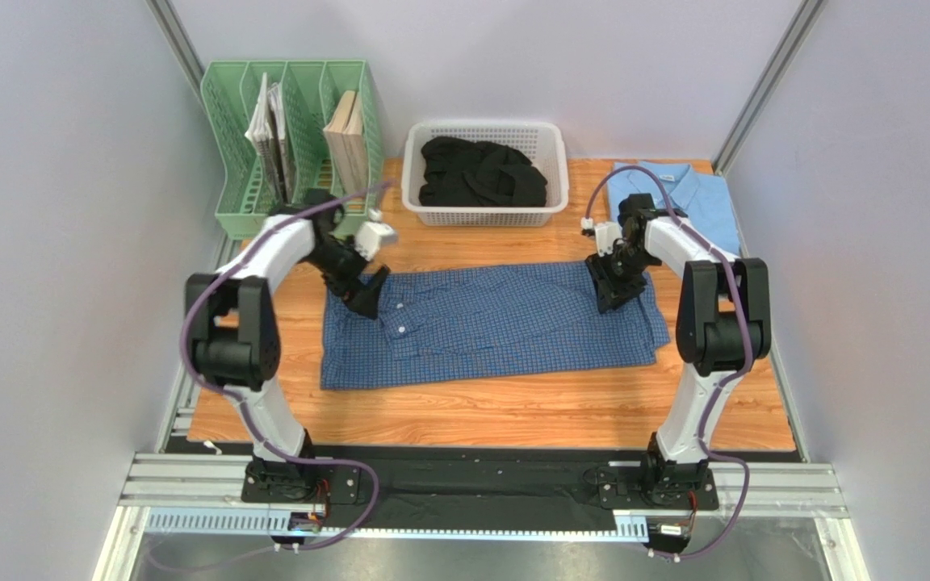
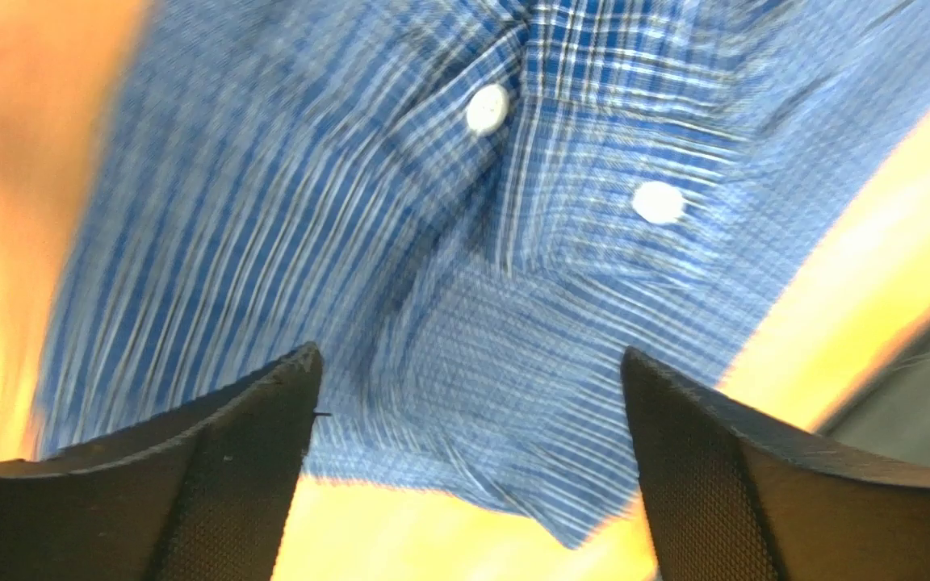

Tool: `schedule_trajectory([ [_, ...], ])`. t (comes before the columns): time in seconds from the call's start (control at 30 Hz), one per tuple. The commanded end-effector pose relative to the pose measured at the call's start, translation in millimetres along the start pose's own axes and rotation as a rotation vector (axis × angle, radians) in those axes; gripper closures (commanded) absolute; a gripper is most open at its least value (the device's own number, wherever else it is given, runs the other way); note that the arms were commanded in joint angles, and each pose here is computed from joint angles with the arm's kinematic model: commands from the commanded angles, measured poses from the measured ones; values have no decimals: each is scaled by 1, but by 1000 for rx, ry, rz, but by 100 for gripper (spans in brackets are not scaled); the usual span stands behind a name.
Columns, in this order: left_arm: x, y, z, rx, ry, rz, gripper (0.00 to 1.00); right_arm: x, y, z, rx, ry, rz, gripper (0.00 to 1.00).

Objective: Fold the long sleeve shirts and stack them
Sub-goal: Fold the shirt

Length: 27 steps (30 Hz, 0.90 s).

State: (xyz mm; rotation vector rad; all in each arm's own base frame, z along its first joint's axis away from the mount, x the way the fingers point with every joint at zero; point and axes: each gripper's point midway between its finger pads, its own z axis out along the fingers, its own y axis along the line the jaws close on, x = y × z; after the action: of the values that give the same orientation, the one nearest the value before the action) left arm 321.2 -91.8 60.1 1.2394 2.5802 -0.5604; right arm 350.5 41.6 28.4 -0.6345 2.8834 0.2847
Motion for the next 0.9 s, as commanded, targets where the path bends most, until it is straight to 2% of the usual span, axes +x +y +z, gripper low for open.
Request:
schedule_trajectory([
  [0.0, -17, -23, -76, 114, -360, -295, 1, -9, 37, -42, -98, -106, -19, 56],
  [0.07, 0, -16, -84, 145, -385, -433, 1, -19, 54, -60, -121, -156, -37, 54],
  [0.17, 26, -10, -80, 202, -350, -643, 1, -29, 83, -75, -211, -210, -14, 52],
  [0.3, 47, -3, -62, 237, -308, -825, 1, -43, 124, -71, -321, -246, -12, 51],
  [0.5, 60, 12, -36, 179, -280, -958, 7, -54, 189, -32, -400, -151, -138, 53],
  [0.67, 70, 24, -32, 108, -309, -978, 10, -66, 231, -7, -449, -112, -199, 56],
  [0.77, 85, 25, -19, 118, -217, -1005, 13, -73, 249, 7, -473, -98, -233, 57],
  [0.87, 90, 26, -6, 151, -190, -1031, 16, -79, 259, 21, -484, -81, -238, 58],
])
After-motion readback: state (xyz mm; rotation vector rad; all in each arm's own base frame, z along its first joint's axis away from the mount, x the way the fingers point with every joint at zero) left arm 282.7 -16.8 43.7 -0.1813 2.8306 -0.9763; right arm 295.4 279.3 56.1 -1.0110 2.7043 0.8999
